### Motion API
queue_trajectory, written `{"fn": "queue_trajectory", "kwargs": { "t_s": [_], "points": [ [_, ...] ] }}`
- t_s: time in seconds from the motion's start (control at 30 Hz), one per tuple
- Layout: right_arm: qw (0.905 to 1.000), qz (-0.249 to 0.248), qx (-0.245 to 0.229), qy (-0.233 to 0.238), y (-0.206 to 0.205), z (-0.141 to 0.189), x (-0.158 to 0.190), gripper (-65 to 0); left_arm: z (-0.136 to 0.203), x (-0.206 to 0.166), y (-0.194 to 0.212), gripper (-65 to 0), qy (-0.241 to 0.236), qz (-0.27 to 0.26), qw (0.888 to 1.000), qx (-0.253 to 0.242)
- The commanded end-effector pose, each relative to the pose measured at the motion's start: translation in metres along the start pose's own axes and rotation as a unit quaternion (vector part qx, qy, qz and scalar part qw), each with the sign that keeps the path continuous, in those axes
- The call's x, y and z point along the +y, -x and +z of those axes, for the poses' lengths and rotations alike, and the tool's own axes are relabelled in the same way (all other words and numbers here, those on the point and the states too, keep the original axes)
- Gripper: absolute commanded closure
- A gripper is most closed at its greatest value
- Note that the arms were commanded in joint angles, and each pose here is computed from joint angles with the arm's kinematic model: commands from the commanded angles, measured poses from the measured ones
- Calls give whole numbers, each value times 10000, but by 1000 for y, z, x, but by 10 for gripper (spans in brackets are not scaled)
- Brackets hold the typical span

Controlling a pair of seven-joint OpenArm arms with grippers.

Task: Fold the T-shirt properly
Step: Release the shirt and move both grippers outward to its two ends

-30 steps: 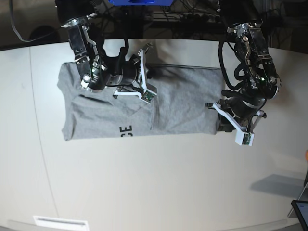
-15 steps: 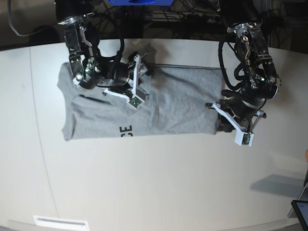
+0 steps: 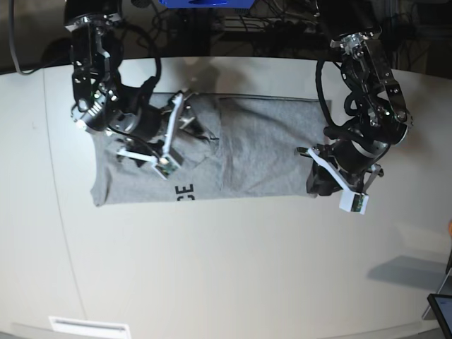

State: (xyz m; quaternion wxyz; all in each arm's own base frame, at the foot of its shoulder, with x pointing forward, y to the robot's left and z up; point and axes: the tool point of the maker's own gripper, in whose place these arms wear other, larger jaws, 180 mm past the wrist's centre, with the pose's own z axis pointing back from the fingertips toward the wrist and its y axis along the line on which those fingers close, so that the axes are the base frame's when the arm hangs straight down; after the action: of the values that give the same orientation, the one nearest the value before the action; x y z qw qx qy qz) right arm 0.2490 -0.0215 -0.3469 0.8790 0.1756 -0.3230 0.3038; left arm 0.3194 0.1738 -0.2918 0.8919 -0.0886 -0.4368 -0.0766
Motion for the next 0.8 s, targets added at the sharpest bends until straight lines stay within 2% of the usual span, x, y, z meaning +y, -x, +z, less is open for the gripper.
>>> {"fn": "queue_trajectory", "kwargs": {
  "t_s": [0.0, 0.2, 0.27, 0.4, 0.53, 0.6, 0.77],
  "points": [
    [9996, -94, -253, 75, -3, 7, -6, -399, 6, 10, -12, -143, -162, -7, 9996, -218],
    [9937, -376, -155, 1042, 40, 30, -57, -399, 12, 28, 15, -139, -643, -251, 9976, 95],
    [9916, -333, -106, 1247, 48, 34, -64, -399, 12, 25, 20, -121, -708, -470, 9964, -61],
    [9865, -119, -3, 1630, 58, 39, -74, -387, 10, 10, 21, -67, -697, -1315, 9877, -478],
    [9823, 130, -55, 1870, 61, 42, -78, -255, 23, 13, 25, 0, -804, -1489, 9808, -969],
    [9816, 141, -188, 1893, 59, 44, -79, -181, 30, 16, 24, 0, -844, -1456, 9785, -1190],
    [9743, 1, -294, 2235, 63, 60, -100, -68, 33, 27, 31, 0, -973, -1377, 9790, -1143]
  ]
}}
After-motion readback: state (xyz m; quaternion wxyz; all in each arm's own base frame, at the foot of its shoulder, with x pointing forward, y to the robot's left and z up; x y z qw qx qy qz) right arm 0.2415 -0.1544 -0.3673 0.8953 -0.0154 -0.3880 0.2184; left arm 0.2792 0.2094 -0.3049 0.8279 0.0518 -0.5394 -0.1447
